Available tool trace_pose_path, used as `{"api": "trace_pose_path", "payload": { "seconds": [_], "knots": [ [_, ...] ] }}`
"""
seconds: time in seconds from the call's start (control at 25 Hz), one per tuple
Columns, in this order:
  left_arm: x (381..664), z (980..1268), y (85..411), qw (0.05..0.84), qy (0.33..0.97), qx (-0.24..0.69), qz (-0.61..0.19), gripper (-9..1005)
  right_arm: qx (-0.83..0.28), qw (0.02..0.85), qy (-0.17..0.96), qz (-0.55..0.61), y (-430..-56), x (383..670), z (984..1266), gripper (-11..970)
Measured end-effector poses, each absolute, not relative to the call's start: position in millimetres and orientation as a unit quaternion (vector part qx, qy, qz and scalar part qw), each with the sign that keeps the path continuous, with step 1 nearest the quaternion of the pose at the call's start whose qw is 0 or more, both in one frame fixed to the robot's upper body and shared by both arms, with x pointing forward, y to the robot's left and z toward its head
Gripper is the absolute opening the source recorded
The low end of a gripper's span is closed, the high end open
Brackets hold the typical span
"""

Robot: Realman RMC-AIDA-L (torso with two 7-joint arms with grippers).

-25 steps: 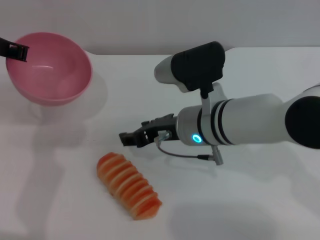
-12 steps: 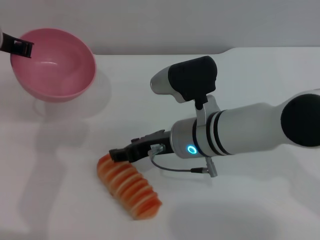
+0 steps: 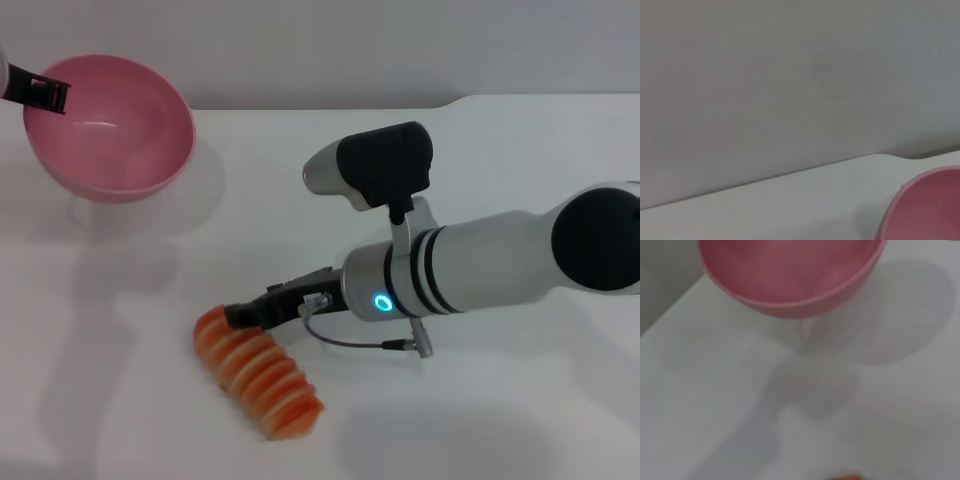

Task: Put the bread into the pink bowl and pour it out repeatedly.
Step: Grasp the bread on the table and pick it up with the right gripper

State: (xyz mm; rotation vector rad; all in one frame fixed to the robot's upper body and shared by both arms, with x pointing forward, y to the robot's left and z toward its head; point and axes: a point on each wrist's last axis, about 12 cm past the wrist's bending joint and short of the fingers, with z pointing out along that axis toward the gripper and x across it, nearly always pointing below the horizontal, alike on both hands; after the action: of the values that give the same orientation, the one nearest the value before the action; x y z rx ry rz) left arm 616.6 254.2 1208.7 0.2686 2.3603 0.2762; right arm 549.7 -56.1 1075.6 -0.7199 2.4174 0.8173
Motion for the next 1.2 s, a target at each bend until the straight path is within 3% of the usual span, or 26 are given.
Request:
{"api": "trace_pose_path", "payload": {
  "seconds": [1.2],
  "knots": [
    [621,1210,249,0.372,0.916,0.111,0.106,53,-0.292,0.205,0.884,0.300,-42,540,1065,664]
  ]
}}
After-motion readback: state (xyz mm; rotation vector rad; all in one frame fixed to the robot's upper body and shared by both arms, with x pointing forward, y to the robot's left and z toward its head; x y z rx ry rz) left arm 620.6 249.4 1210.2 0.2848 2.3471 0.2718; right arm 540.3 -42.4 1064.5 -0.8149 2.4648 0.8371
